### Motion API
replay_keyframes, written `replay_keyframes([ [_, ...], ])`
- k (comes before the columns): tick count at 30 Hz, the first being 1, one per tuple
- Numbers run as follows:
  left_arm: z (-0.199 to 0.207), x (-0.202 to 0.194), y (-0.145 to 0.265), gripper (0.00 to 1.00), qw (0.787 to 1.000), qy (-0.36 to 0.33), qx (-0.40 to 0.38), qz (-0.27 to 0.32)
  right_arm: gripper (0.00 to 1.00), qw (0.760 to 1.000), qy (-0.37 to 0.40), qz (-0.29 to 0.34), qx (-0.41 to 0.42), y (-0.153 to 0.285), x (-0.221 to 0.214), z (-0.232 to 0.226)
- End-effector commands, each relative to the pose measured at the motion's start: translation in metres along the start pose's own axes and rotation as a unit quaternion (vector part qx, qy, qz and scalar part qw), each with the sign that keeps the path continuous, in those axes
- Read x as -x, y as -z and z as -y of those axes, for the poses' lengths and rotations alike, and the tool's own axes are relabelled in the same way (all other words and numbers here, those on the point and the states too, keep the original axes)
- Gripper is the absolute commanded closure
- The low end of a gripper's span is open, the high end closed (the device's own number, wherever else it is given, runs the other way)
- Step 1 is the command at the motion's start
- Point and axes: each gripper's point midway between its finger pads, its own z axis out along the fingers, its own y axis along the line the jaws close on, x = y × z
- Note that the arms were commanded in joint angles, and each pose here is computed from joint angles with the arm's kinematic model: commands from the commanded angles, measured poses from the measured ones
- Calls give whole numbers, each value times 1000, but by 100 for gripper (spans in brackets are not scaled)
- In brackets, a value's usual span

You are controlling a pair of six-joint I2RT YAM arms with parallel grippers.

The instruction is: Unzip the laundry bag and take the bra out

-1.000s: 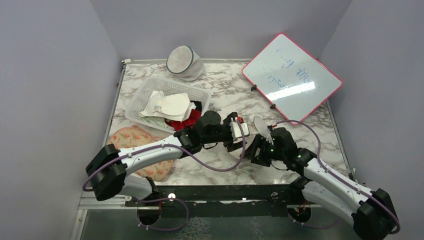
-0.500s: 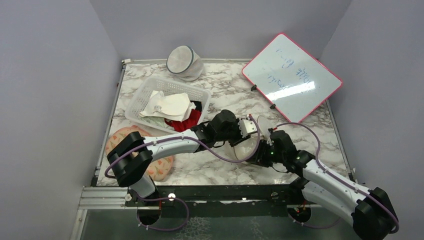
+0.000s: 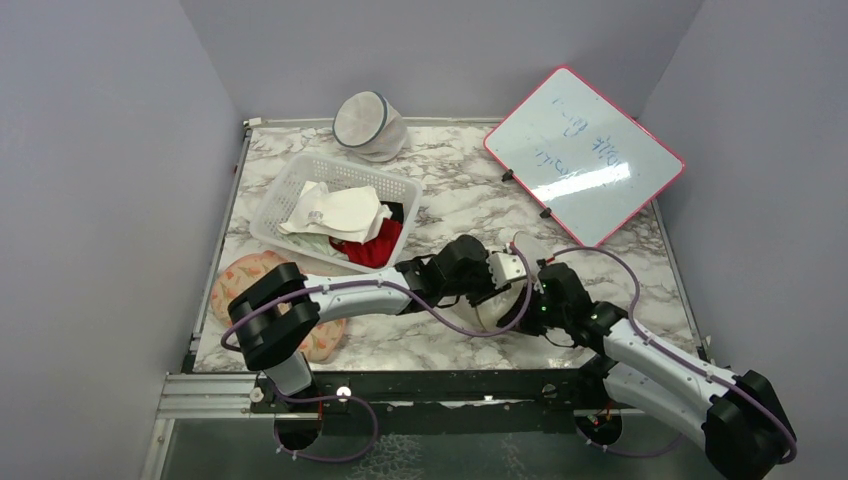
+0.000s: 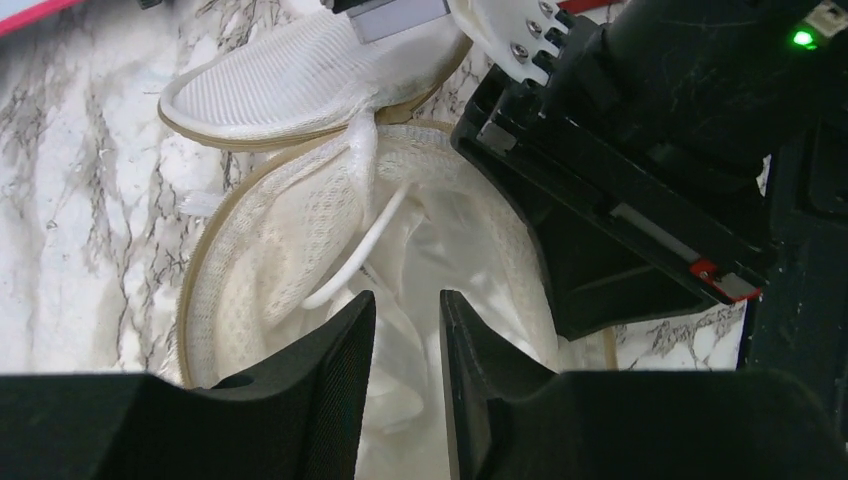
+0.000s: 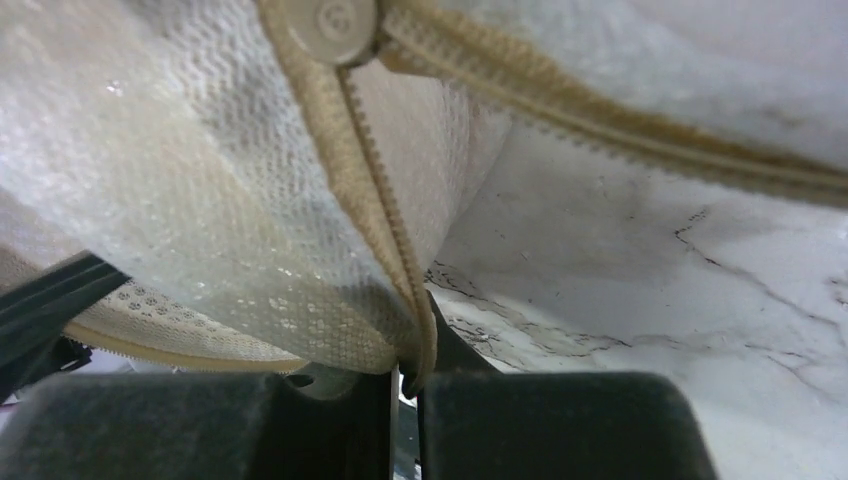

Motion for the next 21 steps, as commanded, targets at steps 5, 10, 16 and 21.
replay_keyframes([
  [5, -7, 2, -26, 83, 998, 49, 38, 8, 99, 1000, 17, 5, 21, -1, 2, -7],
  [10, -10, -2, -35, 80, 997, 54, 49, 13, 99, 999, 21, 5, 24, -1, 1, -8],
  [16, 6, -4, -44, 62, 999, 51, 1, 13, 99, 999, 28, 3, 25, -2, 2, -9],
  [21, 9, -4, -43, 50, 998, 51, -5, 22, 99, 999, 33, 3, 24, 0, 4, -11],
])
